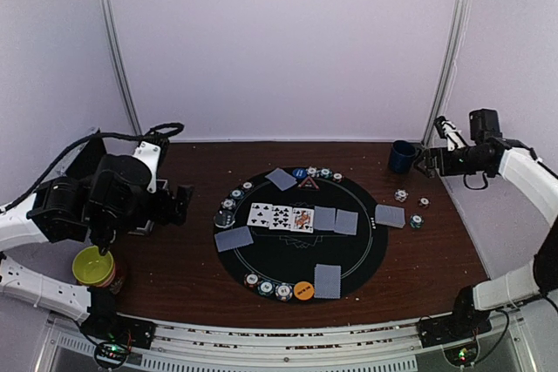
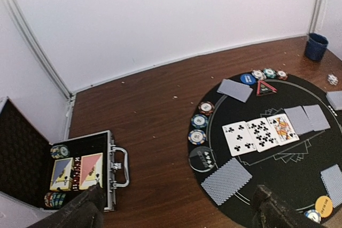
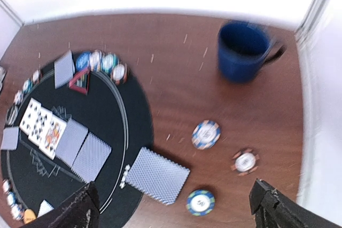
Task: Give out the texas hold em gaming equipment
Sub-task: Place the poker card at the center of the board.
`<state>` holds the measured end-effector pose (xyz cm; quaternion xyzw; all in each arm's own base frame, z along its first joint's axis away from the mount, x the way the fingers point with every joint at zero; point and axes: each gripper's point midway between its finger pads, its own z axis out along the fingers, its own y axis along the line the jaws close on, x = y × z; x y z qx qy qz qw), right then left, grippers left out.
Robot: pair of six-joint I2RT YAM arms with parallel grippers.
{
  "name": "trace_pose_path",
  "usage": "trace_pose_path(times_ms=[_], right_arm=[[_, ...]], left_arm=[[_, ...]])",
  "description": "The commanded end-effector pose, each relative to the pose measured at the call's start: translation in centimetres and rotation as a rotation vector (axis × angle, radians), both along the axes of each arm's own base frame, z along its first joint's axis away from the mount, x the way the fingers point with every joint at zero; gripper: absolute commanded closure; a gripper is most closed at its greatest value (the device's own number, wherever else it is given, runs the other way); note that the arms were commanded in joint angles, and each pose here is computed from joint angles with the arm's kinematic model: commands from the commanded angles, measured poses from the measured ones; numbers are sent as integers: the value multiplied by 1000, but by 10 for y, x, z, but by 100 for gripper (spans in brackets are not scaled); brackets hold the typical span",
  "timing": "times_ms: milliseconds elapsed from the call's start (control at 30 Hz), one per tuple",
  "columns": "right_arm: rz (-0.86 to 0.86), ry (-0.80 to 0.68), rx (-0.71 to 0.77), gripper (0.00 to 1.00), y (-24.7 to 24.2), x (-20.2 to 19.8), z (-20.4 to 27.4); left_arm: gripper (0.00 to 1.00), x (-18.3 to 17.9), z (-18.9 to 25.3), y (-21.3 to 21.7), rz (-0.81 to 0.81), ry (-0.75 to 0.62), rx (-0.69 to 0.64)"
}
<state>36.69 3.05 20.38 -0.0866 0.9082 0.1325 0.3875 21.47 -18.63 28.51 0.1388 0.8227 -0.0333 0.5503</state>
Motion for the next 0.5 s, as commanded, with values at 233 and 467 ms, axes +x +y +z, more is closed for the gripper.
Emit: trace_pose_path(times_ms=[233,467], right_arm=[[-123,-525,-239,0,-25,-85,118],[-100,-650,-181,0,-10,-142,136]], left_arm=[[2,23,22,68,207,-55,-12],[2,16,25,87,206,-129,-69]])
